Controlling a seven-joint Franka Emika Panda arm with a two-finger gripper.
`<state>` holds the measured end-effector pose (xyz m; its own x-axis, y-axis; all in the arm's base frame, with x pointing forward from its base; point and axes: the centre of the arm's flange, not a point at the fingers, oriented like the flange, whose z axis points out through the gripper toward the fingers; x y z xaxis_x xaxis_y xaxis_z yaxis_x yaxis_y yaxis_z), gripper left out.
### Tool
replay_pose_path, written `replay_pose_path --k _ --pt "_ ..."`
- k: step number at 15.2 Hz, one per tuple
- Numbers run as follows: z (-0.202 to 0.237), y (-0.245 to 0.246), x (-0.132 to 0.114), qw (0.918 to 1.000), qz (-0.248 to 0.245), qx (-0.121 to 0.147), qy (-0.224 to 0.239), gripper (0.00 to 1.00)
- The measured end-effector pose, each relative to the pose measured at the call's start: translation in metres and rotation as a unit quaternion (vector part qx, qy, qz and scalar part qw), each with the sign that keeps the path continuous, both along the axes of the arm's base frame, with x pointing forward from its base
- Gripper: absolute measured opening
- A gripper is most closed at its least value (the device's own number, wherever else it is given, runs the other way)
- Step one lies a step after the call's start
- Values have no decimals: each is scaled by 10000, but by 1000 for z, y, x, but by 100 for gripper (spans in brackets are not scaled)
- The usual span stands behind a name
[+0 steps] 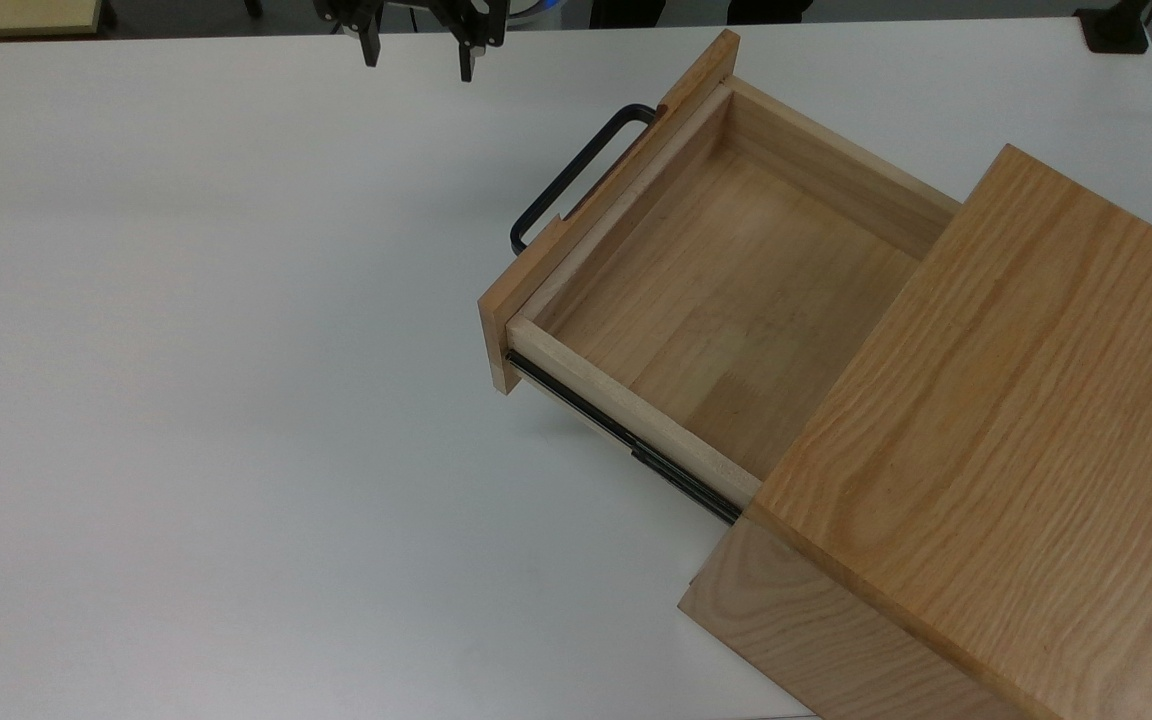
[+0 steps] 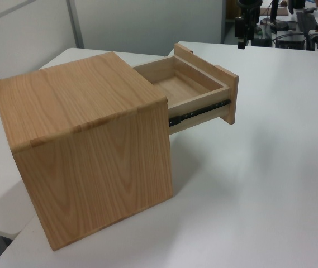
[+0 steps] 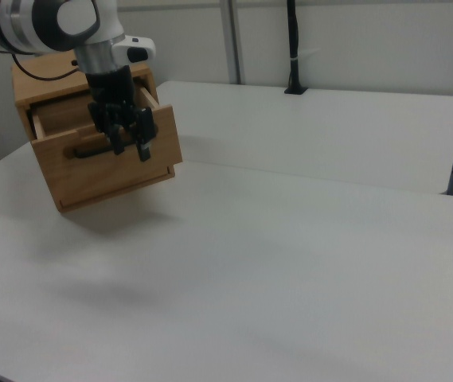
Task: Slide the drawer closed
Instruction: 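Lower the gripper to the drawer front beside the black handle, then push the drawer front with the gripper into the wooden cabinet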
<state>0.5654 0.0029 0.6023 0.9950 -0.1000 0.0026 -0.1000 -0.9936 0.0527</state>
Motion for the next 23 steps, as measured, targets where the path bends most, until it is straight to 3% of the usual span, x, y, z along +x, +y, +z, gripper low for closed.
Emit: replay_pose_path --k 1,5,7,8,10,12,16,18,23 --pt "-1 0 0 9999 109 1 13 73" --pt "-16 3 9 9973 727 56 116 27" --pt "-29 5 19 9942 1068 81 116 8" --pt "-35 7 23 9917 1276 92 129 4" --pt "-49 13 29 9835 1790 127 227 4" --pt "-63 26 34 9698 2408 173 352 4" --pt "-74 64 41 9259 3760 186 309 3" --pt "-75 77 47 9097 4147 191 59 3" --pt "-81 94 67 8917 4445 535 -662 1"
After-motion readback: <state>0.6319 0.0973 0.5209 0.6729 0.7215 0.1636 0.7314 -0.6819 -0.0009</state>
